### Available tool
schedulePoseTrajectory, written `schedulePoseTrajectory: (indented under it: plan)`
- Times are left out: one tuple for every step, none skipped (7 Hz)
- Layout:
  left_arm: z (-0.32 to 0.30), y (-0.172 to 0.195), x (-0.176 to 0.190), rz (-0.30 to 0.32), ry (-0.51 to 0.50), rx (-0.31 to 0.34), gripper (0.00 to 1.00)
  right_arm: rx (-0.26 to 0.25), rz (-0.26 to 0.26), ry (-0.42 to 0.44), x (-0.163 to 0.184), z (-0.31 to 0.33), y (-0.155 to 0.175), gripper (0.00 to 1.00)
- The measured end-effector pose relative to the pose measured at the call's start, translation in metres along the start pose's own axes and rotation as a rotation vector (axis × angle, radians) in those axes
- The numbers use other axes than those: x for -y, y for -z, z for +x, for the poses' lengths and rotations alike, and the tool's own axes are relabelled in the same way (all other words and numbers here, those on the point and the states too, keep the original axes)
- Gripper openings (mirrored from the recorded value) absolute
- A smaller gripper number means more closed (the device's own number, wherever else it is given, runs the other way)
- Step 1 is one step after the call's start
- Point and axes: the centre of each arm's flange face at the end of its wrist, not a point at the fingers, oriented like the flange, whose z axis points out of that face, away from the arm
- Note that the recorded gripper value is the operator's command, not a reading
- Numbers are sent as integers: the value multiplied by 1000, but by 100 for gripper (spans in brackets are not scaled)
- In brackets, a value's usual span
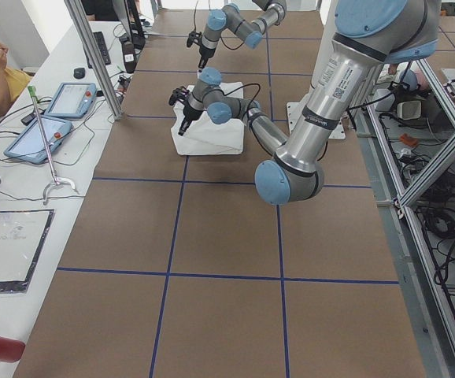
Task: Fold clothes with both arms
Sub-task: 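Lay the hem down near the collar and open both grippers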
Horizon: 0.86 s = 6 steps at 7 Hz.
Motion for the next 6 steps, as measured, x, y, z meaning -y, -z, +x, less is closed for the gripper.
schedulePoseTrajectory:
  plan:
    - [-4, -21, -4, 3, 0, 5, 0, -9, -3, 0, 1, -2, -19, 0]
    - [-5, -34, -9, 1, -2, 7, 0, -17, -6, 2, 0, -2, -36, 0]
    - [-3, -39, -13, -4, -6, 5, 0, -25, -11, 4, -2, -1, -47, 0]
    - [-2, -42, -17, -8, -7, 4, 0, -34, -15, 6, -4, 0, -55, 14]
    - [-3, -43, -19, -10, -9, 4, 0, -39, -18, 6, -5, 1, -59, 17]
    - [-3, -43, -20, -11, -13, 4, 0, -41, -18, 7, -4, 1, -60, 16]
